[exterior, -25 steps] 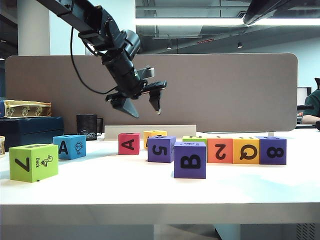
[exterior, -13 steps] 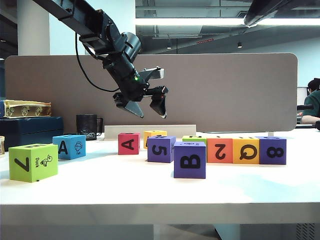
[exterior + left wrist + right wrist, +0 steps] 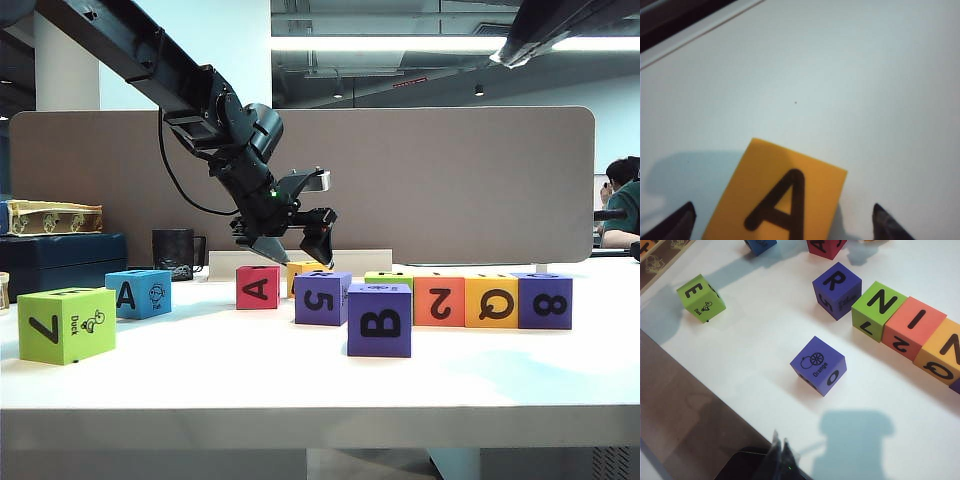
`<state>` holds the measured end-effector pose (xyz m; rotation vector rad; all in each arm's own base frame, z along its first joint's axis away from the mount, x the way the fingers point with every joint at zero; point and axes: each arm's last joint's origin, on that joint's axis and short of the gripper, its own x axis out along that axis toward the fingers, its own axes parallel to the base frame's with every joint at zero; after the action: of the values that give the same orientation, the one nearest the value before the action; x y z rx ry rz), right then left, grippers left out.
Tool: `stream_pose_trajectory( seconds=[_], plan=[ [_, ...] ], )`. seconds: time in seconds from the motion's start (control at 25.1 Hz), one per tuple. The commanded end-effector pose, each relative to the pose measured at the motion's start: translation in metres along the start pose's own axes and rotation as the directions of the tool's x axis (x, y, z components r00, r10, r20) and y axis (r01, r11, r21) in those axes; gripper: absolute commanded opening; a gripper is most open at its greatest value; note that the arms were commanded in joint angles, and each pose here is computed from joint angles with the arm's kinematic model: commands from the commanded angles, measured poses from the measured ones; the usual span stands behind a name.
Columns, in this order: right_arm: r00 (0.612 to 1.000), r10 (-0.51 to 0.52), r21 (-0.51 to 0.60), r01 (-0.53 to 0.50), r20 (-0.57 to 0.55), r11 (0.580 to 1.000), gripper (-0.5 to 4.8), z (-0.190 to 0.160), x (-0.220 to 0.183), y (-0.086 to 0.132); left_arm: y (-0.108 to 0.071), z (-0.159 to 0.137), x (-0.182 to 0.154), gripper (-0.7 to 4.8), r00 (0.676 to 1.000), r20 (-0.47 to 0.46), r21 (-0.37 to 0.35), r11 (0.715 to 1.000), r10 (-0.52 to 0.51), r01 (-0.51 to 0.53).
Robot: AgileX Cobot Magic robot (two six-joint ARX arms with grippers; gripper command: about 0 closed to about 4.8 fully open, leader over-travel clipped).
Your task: Select the appropriate blocks from the scattered letter blocks on the table and arrange them in a row to spell out "LEARNING".
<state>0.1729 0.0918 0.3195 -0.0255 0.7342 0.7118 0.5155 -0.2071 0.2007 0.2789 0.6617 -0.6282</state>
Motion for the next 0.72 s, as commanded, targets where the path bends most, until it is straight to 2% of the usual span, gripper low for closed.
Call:
stream_pose_trajectory(
  seconds=[0.04,0.2,0.32,0.44,0.48,0.6,0.72],
  plan=[
    [1.0,0.004,-0.007,-0.003,0.012,1.0,-0.02,0.002,-0.001,0.001,-0.001,-0.002,0.004,3.5,1.0,-0.002,0.003,1.0,-0.009,0.009],
    [1.0,0.003,-0.008,-0.003,0.014,1.0,-0.02,0.002,-0.001,0.001,-0.001,-0.007,0.007,3.38,1.0,-0.026,-0.003,1.0,-0.012,0.012],
    [1.0,0.003,-0.008,-0.003,0.014,1.0,-0.02,0.002,-0.001,0.001,-0.001,-0.006,0.007,2.6,1.0,-0.015,-0.007,1.0,-0.01,0.01],
    [1.0,0.003,-0.008,-0.003,0.014,1.0,-0.02,0.002,-0.001,0.001,-0.003,-0.005,0.008,2.57,1.0,-0.012,-0.004,1.0,-0.013,0.012],
    [1.0,0.003,-0.007,-0.003,0.013,1.0,-0.02,0.002,-0.001,0.001,-0.004,-0.004,0.008,2.31,1.0,-0.01,-0.002,1.0,-0.015,0.015],
    [1.0,0.003,-0.008,-0.003,0.014,1.0,-0.01,0.002,-0.001,0.001,-0.007,-0.001,0.007,2.26,1.0,0.0,-0.006,1.0,-0.017,0.017],
    [1.0,0.003,-0.008,-0.003,0.014,1.0,-0.02,0.002,-0.001,0.001,-0.008,0.005,0.001,2.27,1.0,0.022,-0.044,0.999,-0.011,0.012]
  ],
)
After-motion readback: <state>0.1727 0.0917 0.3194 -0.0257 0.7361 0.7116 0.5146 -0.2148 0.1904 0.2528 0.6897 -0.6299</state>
